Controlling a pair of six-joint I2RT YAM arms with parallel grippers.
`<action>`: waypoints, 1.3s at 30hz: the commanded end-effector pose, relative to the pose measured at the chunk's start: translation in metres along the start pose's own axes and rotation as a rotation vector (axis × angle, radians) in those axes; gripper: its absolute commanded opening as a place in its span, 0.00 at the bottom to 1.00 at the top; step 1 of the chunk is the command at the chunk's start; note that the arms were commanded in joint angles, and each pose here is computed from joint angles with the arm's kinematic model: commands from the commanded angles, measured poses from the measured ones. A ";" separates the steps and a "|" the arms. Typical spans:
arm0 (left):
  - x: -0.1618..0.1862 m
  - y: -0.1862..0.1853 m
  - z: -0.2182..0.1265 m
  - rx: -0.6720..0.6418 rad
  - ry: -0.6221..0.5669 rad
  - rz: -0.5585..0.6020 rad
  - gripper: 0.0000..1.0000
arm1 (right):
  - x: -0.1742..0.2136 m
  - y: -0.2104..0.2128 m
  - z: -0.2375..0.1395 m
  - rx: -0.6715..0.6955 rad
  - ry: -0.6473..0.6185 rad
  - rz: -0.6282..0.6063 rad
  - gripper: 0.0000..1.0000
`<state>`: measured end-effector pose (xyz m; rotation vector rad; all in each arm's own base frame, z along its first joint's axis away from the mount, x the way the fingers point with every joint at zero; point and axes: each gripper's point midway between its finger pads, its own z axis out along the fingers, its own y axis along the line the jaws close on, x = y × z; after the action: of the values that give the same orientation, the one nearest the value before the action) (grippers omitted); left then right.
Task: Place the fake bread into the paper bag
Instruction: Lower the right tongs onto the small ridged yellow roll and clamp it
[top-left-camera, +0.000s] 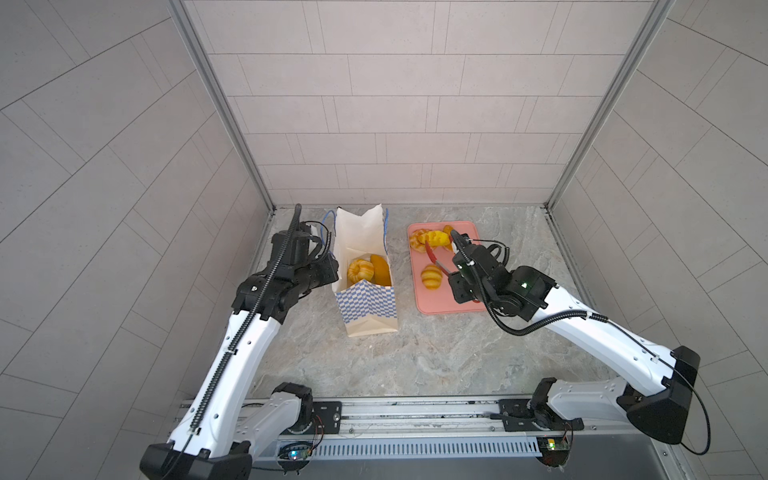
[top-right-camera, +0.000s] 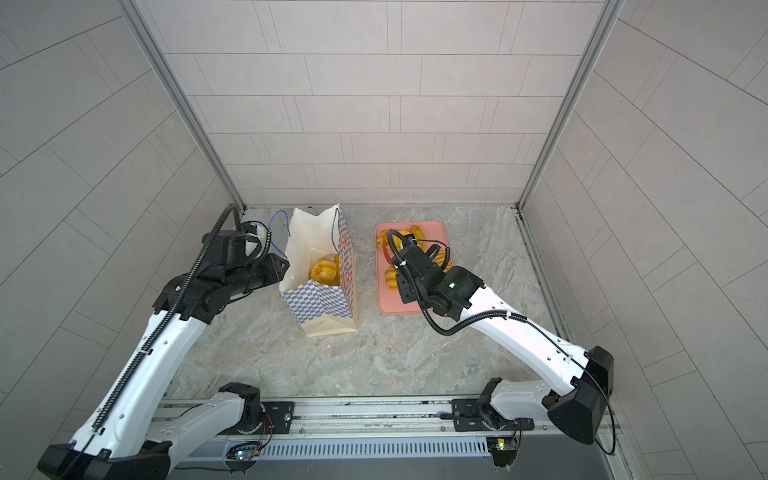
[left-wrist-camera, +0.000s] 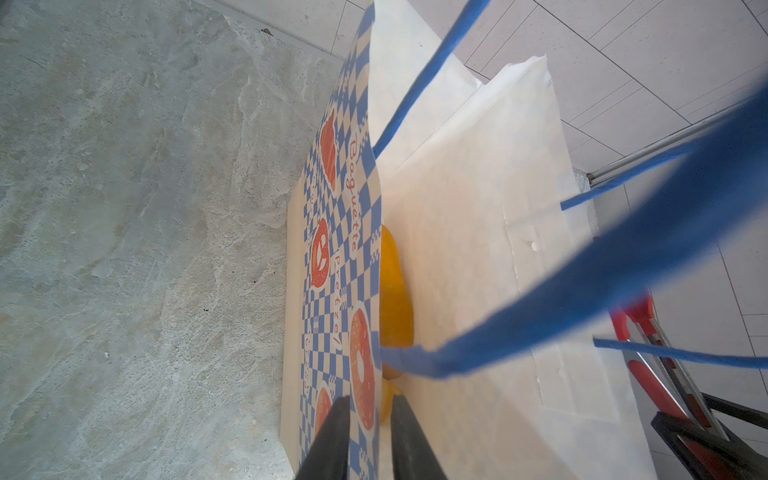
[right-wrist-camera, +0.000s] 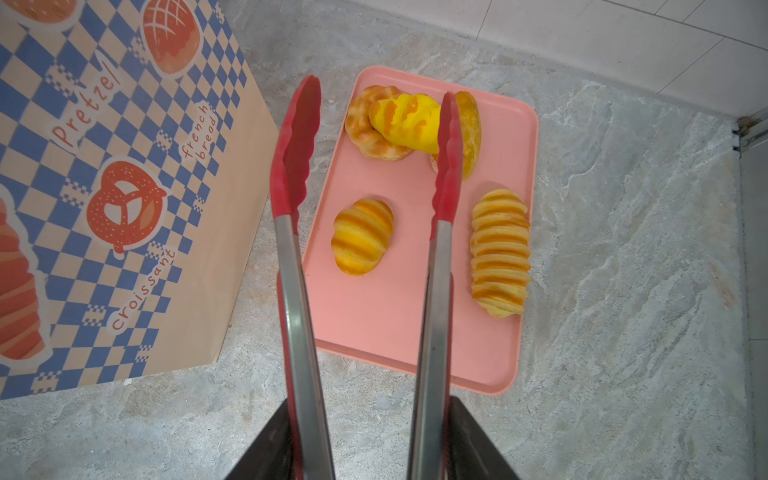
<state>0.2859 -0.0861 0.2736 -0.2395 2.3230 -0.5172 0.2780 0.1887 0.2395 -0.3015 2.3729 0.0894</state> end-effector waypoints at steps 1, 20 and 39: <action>0.001 0.001 0.002 -0.001 -0.004 0.010 0.25 | -0.008 0.000 -0.002 -0.011 -0.040 0.049 0.54; 0.005 0.003 0.008 -0.003 0.006 0.003 0.25 | 0.032 0.006 0.046 -0.023 0.072 0.093 0.54; 0.007 0.005 0.012 -0.007 0.018 0.005 0.25 | 0.054 0.006 0.080 0.028 0.157 0.104 0.58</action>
<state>0.2877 -0.0866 0.2646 -0.2419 2.3337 -0.5151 0.2843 0.1977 0.1400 -0.2284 2.5669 0.0879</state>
